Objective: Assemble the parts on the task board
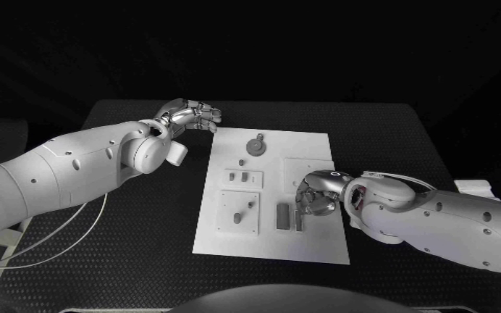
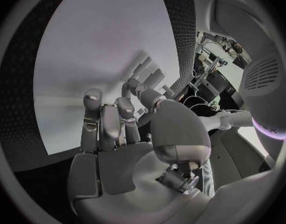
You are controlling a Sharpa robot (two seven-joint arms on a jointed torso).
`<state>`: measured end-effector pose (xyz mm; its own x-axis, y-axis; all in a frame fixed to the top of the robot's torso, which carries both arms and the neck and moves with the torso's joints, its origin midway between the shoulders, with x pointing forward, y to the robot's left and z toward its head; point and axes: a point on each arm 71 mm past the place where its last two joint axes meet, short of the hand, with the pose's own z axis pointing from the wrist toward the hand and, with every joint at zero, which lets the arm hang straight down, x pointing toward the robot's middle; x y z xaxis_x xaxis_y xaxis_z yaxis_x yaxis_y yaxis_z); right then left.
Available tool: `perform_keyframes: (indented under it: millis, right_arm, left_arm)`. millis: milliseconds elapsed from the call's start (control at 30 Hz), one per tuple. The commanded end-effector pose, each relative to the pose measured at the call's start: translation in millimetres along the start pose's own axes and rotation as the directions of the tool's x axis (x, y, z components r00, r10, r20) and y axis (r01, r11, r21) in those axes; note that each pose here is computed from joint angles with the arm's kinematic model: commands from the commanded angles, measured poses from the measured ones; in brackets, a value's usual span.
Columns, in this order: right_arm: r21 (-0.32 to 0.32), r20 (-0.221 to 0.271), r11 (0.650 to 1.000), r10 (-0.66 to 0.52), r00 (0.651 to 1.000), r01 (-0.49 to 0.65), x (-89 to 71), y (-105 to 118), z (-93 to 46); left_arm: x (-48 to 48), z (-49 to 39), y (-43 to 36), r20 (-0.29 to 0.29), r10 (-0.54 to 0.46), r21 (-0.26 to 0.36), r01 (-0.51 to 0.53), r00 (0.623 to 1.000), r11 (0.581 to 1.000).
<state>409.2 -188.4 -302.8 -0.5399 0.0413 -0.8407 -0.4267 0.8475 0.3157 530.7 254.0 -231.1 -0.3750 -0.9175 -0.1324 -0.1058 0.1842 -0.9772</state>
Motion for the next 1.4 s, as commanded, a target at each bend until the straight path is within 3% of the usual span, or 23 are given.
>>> perform_keyframes:
  millis: [33, 200, 300, 400, 433, 533, 633, 733, 900, 1100, 1200, 1400]
  right_arm:
    - [0.005, 0.039, 1.0, -0.018, 0.999, 0.018, -1.2, -0.8, -1.1]
    - [-0.011, 0.104, 0.994, 0.111, 0.988, -0.11, -7.3, -5.7, -4.7]
    - [-0.039, 0.167, 0.975, 0.223, 0.961, -0.219, -23.6, -12.2, -3.2]
    - [-0.074, 0.216, 0.934, 0.358, 0.908, -0.35, -44.6, -24.1, -0.5]
    - [-0.083, 0.26, 0.915, 0.403, 0.878, -0.395, -58.6, -32.1, 2.0]
    - [-0.119, 0.334, 0.906, 0.422, 0.843, -0.406, -83.3, -44.8, 8.1]
    - [-0.147, 0.364, 0.876, 0.48, 0.799, -0.459, -104.3, -59.4, 19.2]
    - [-0.17, 0.395, 0.821, 0.564, 0.725, -0.546, -121.7, -74.4, 31.2]
    - [-0.197, 0.422, 0.719, 0.676, 0.604, -0.667, -137.5, -90.9, 46.1]
    - [-0.244, 0.422, 0.599, 0.774, 0.472, -0.763, -148.0, -102.2, 57.5]
    - [-0.255, 0.421, 0.57, 0.793, 0.441, -0.781, -146.5, -105.6, 59.1]
    - [-0.277, 0.406, 0.556, 0.807, 0.429, -0.784, -148.4, -101.7, 59.8]
  left_arm:
    - [2.2, 0.6, -1.8, -0.015, -0.009, 0.012, 0.009, 1.0, 1.0]
    - [0.9, 1.3, -1.6, -0.009, -0.007, 0.015, 0.007, 1.0, 1.0]
    - [0.1, 2.3, -1.6, -0.005, -0.005, 0.018, 0.005, 1.0, 1.0]
    - [0.1, 5.3, -1.6, 0.0, -0.007, 0.024, 0.007, 1.0, 1.0]
    - [-0.2, 6.9, -1.3, 0.004, -0.013, 0.025, 0.013, 1.0, 1.0]
    - [-1.7, 7.9, 0.5, 0.009, -0.029, 0.023, 0.028, 1.0, 0.999]
    - [-6.0, 6.8, 0.9, 0.017, -0.031, 0.027, 0.03, 0.999, 0.999]
    - [-11.4, 5.6, 0.9, 0.016, -0.031, 0.033, 0.031, 0.999, 0.999]
    - [-20.5, 8.2, -1.7, 0.03, -0.025, 0.044, 0.023, 0.999, 0.999]
    - [-28.0, 11.8, -8.1, 0.044, -0.021, 0.06, 0.018, 0.999, 0.998]
    - [-27.9, 16.5, -8.6, 0.045, -0.021, 0.067, 0.018, 0.999, 0.998]
    - [-29.9, 21.1, -8.5, 0.056, -0.027, 0.072, 0.023, 0.998, 0.997]
